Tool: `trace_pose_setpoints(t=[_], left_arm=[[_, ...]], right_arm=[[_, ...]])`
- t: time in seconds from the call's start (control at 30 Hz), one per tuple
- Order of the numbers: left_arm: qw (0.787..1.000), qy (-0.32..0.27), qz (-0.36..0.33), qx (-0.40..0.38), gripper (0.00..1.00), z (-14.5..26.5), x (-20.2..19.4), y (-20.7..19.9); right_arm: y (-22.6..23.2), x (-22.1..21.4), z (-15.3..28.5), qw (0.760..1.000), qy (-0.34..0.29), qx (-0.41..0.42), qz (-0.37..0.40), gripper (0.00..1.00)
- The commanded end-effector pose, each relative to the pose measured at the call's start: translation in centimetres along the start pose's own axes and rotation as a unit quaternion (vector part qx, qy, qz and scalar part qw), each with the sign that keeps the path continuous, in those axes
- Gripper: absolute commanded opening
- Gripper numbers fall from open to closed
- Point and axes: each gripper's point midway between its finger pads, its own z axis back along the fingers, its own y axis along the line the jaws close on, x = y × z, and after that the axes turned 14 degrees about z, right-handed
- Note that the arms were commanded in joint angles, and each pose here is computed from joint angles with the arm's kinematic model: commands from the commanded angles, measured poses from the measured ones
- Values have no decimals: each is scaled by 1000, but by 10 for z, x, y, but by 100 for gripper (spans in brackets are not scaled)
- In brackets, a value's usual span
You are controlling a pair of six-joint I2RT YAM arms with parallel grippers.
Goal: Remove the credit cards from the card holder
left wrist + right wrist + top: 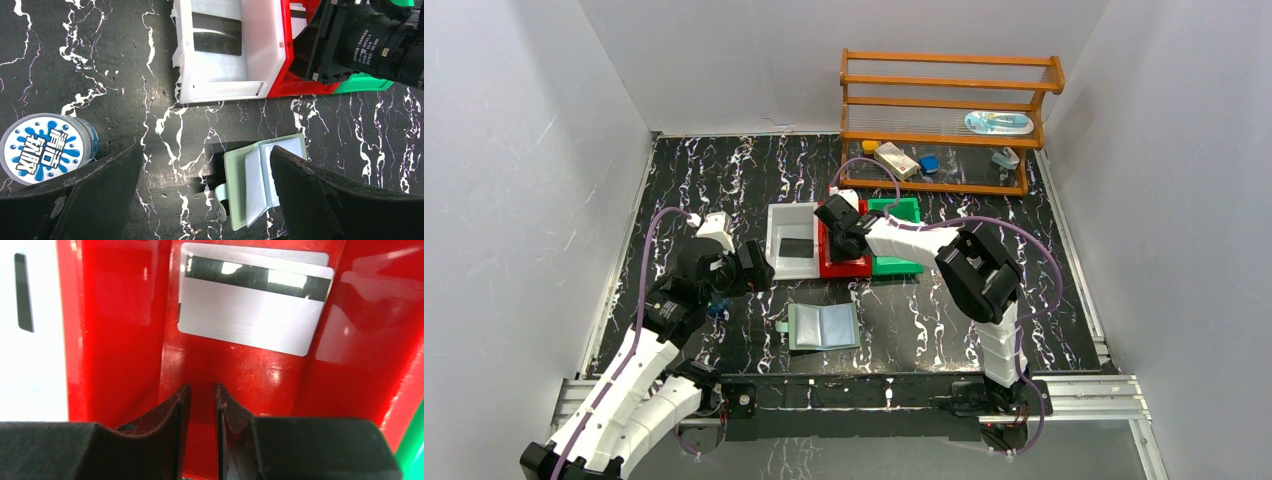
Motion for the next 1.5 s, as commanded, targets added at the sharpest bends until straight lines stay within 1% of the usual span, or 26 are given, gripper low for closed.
trace_pose_setpoints(t=[0.0,0.1,0.27,0.57,0.73,0.83,0.97,1.03,1.1,1.17,1.23,1.27,1.33,1.47], left_arm=[[1000,-12,-2,-12,98,7,11,-8],[1000,-12,-3,-12,98,7,11,-8],[1000,-12,-3,-12,98,7,11,-8],[1000,-10,-3,-16,98,7,11,-9],[1000,-10,-3,-16,98,7,10,-9],[1000,-10,-3,-16,98,6,10,-9],[1000,-10,-3,-15,98,6,10,-9],[1000,-9,-2,-16,98,6,10,-9],[1000,-8,-3,-16,98,6,10,-8],[1000,-8,-2,-17,98,6,10,-9],[1000,-5,-2,-22,98,6,8,-11],[1000,-1,-3,-25,98,5,7,-12],[1000,9,-4,-29,98,2,3,-13],[999,31,-7,-33,98,-3,-4,-16]], right_arm=[[-13,3,-8,999,-5,-51,-16,33],[-21,-2,-17,997,-3,-75,-17,35],[-25,-6,-30,996,-8,-91,-17,39],[-34,-12,-46,993,-29,-113,-20,41],[-36,-16,-53,993,-36,-115,-3,43],[-33,-19,-58,994,-37,-101,11,44],[-30,-22,-58,995,-32,-93,-1,46],[-19,-15,-51,997,-35,-70,-25,49],[-10,5,-31,997,-53,-44,-22,52],[-3,35,8,995,-102,-9,-17,60],[-2,57,46,990,-140,10,-16,62],[-1,61,60,988,-155,19,-19,63],[0,63,76,983,-173,39,-37,63],[1,49,94,981,-175,63,-61,63]])
